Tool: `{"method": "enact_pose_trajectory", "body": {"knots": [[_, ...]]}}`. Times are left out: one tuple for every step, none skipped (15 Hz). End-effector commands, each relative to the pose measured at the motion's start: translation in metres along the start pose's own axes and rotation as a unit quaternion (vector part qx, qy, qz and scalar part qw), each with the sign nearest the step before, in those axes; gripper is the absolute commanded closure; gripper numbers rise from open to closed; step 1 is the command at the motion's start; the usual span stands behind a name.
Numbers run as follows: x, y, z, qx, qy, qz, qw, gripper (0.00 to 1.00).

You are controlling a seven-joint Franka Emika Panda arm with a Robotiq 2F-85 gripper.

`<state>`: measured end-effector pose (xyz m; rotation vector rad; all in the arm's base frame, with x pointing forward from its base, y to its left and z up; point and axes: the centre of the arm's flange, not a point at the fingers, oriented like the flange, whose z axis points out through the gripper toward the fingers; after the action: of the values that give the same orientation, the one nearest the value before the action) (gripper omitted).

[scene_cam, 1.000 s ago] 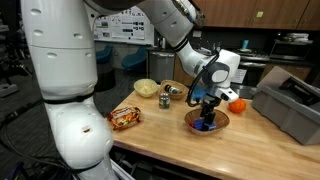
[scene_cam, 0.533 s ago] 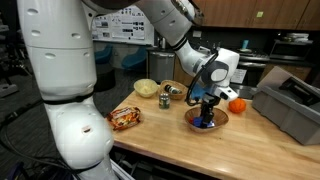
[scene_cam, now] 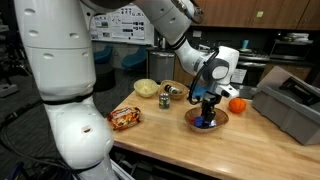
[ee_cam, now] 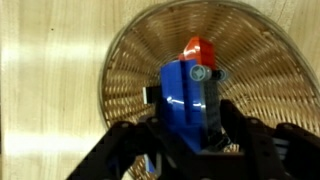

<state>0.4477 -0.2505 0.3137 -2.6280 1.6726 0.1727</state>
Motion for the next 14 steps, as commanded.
{"method": "enact_pose_trajectory", "body": {"knots": [[-0.005,0.007,-0.029,-0.007,0.012,-0.014,0.9998,0.69],[-0.004,0.009,-0.036,-0.011,0.018,-0.017,0.9996,0.69],[-0.003,0.01,-0.043,-0.014,0.025,-0.021,0.9994,0.69],[-0.002,0.01,-0.051,-0.017,0.03,-0.025,0.9991,0.69],[-0.002,0.01,-0.057,-0.019,0.034,-0.028,0.9988,0.69],[-0.002,0.01,-0.063,-0.021,0.037,-0.031,0.9986,0.69],[-0.001,0.009,-0.07,-0.023,0.039,-0.034,0.9984,0.69],[-0.001,0.008,-0.075,-0.025,0.041,-0.037,0.9982,0.69],[-0.001,0.006,-0.08,-0.027,0.042,-0.041,0.9979,0.69],[-0.001,0.005,-0.084,-0.028,0.042,-0.044,0.9978,0.69],[-0.001,0.003,-0.088,-0.03,0.043,-0.046,0.9976,0.69],[-0.001,0.001,-0.093,-0.031,0.045,-0.049,0.9973,0.69],[-0.001,-0.001,-0.097,-0.033,0.046,-0.051,0.9971,0.69],[-0.001,-0.004,-0.101,-0.035,0.046,-0.054,0.9968,0.69]]}}
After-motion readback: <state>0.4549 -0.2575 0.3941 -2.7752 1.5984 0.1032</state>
